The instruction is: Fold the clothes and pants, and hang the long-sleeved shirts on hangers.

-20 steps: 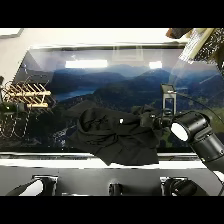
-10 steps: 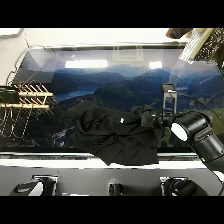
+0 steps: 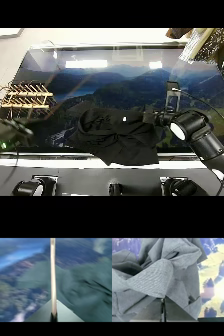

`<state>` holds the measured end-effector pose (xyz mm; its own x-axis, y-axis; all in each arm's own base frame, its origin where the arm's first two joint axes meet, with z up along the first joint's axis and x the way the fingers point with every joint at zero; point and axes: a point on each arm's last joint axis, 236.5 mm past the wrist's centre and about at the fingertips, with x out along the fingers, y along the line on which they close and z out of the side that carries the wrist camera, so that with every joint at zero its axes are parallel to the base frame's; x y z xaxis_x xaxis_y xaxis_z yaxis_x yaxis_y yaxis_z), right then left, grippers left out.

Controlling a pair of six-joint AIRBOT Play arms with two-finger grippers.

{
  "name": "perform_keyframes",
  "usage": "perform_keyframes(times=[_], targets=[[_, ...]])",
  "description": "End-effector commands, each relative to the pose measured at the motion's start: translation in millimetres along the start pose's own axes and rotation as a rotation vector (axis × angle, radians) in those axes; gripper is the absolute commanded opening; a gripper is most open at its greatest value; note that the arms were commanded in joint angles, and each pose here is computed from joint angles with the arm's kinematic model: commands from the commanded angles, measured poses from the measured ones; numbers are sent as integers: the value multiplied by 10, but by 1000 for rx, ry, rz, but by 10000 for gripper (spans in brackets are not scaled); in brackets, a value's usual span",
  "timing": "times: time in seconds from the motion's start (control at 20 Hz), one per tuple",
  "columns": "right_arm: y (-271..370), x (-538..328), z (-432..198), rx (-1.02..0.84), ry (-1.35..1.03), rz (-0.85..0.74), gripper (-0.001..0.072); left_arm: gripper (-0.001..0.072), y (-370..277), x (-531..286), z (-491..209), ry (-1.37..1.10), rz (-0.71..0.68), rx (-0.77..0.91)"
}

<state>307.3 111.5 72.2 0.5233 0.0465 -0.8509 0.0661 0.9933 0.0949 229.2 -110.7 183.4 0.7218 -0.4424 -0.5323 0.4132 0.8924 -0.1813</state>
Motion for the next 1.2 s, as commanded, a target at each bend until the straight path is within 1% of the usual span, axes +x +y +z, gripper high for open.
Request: perform_keyframes(times=[0.0,0.2,0.35,0.8,0.95,1.15], targets=[[-32,97,-8,65,12,-31,24,17,-497,-88,-493,36,-177,63],[-53,215,-18,179,23,-61,24,17,-768,-121,-792,105,-293,135],[-43,248,-4,251,18,-63,24,17,-891,-152,-865,119,-347,200],[-74,335,20,373,6,-89,23,17,-1059,-216,-864,116,-420,185],[-42,355,99,412,-25,-72,24,16,-1138,-250,-858,113,-456,172],[9,308,201,431,-51,-48,24,16,-1126,-168,-904,143,-456,183]])
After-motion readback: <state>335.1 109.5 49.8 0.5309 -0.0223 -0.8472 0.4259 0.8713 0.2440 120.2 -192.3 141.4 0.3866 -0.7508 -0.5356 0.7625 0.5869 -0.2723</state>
